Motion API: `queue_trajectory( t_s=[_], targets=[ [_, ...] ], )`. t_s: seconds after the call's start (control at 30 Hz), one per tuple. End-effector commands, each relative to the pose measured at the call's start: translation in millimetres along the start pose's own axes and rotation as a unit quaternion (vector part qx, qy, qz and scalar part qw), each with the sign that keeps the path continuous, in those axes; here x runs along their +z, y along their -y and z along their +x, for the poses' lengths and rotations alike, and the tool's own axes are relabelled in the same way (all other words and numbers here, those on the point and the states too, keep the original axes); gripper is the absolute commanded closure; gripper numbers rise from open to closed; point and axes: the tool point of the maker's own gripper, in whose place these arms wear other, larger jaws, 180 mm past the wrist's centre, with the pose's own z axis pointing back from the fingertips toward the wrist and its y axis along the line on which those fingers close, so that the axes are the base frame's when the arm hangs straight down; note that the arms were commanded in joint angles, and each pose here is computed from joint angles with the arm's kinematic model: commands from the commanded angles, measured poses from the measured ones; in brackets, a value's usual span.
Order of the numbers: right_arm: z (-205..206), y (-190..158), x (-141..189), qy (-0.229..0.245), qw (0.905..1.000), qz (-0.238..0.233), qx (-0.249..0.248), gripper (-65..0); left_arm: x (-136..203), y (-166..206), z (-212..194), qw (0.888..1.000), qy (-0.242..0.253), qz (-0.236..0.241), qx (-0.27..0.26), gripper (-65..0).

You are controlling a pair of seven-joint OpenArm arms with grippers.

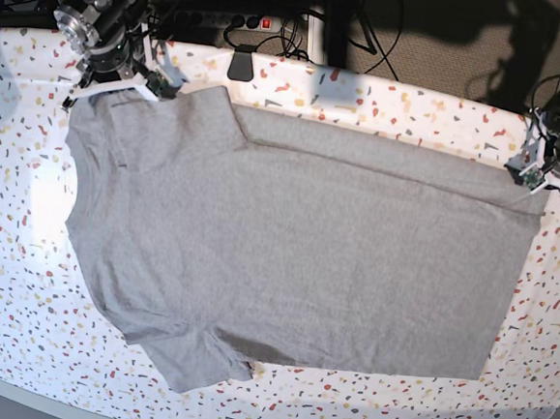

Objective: Fold the T-shirt properly
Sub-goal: 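Pull both held corners apart to spread the shirt flat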

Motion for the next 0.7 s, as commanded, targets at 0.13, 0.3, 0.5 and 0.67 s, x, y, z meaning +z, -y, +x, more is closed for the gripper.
queue_trajectory(
  t_s=[0.13,0.3,0.5,0.67],
  targets=[
    [-7.1,-8.5,14.9,-0.009,0.9999,0.004,0.008,0.0,8.0,4.5,-23.6,0.999,-0.039,-0.007,-0.014,0.0],
    [-12.4,-20.2,27.6,-0.021,0.9996,0.016,0.009,0.0,13.2,14.0,-32.1,0.998,-0.057,-0.020,-0.024,0.0],
    [-10.8,-13.7,36.1,-0.019,0.9997,-0.010,0.008,0.0,27.3,11.2,-23.2,0.997,-0.046,-0.027,-0.058,0.0],
    [-9.1,-11.1,38.9,-0.021,0.9997,-0.015,-0.001,0.0,35.6,0.3,-11.7,0.996,-0.042,-0.020,-0.077,0.0]
  ],
)
